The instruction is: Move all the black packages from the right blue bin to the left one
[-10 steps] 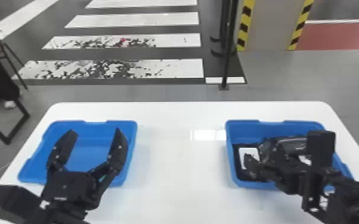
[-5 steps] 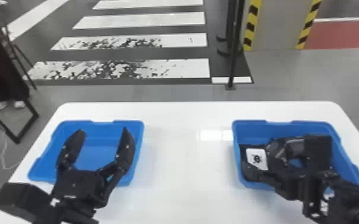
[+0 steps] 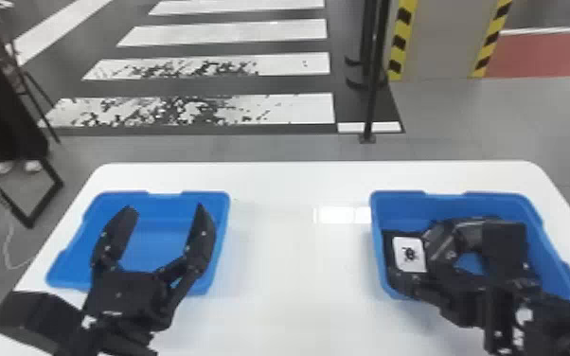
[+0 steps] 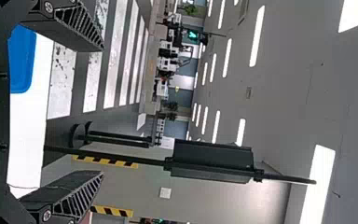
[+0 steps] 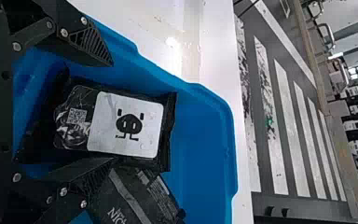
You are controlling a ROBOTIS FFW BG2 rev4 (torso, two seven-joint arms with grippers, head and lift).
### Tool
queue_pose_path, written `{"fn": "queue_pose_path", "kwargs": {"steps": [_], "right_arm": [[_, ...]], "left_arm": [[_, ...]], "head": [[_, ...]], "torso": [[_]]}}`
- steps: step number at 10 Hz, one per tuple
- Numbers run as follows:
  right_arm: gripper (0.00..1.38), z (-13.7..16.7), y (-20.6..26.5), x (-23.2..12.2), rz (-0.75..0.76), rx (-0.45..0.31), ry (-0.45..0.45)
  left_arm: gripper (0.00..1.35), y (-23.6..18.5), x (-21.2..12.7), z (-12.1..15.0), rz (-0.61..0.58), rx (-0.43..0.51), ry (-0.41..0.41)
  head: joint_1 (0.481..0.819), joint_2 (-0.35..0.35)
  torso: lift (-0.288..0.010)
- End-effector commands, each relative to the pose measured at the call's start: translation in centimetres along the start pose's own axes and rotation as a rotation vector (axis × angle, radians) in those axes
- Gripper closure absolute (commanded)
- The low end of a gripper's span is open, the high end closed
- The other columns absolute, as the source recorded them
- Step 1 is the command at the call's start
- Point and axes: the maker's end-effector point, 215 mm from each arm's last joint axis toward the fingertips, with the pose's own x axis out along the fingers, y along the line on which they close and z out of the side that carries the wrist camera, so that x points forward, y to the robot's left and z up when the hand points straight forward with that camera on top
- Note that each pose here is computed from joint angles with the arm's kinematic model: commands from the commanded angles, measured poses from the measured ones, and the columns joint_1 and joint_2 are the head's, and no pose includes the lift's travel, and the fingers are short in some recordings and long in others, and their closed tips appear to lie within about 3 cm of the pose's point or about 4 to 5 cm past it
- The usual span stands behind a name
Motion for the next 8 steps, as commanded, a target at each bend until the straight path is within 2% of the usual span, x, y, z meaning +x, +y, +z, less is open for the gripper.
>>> {"fn": "queue_pose_path", "kwargs": {"steps": [1,2,4,5,6,8], "right_arm": [[0.34,-1.0,-0.5,-0.1,-0.015,0.010,0.025],[0.40,-1.6,-0.8,0.0,-0.026,0.019,0.051],[0.86,-1.1,-0.7,0.1,-0.022,0.022,0.048],[1.03,-0.4,-0.5,0.1,-0.014,0.024,0.022],[1.12,0.0,0.0,0.0,-0.003,0.029,-0.004],[1.14,1.6,1.3,-1.3,0.013,0.047,-0.082]], "left_arm": [[0.10,0.1,0.0,-0.1,0.001,-0.001,0.001],[0.10,0.1,0.0,-0.4,0.000,-0.001,0.006],[0.10,0.1,0.0,-0.5,0.000,-0.005,0.006],[0.10,0.2,-0.1,-0.5,0.001,-0.007,0.003],[0.10,0.2,-0.1,-0.6,0.002,-0.007,0.006],[0.10,0.2,-0.1,-0.2,0.002,-0.007,-0.012]], "head": [[0.695,0.095],[0.695,0.090],[0.695,0.085],[0.695,0.086],[0.695,0.088],[0.695,0.096]], "torso": [[-0.132],[-0.132],[-0.132],[-0.132],[-0.132],[-0.132]]}}
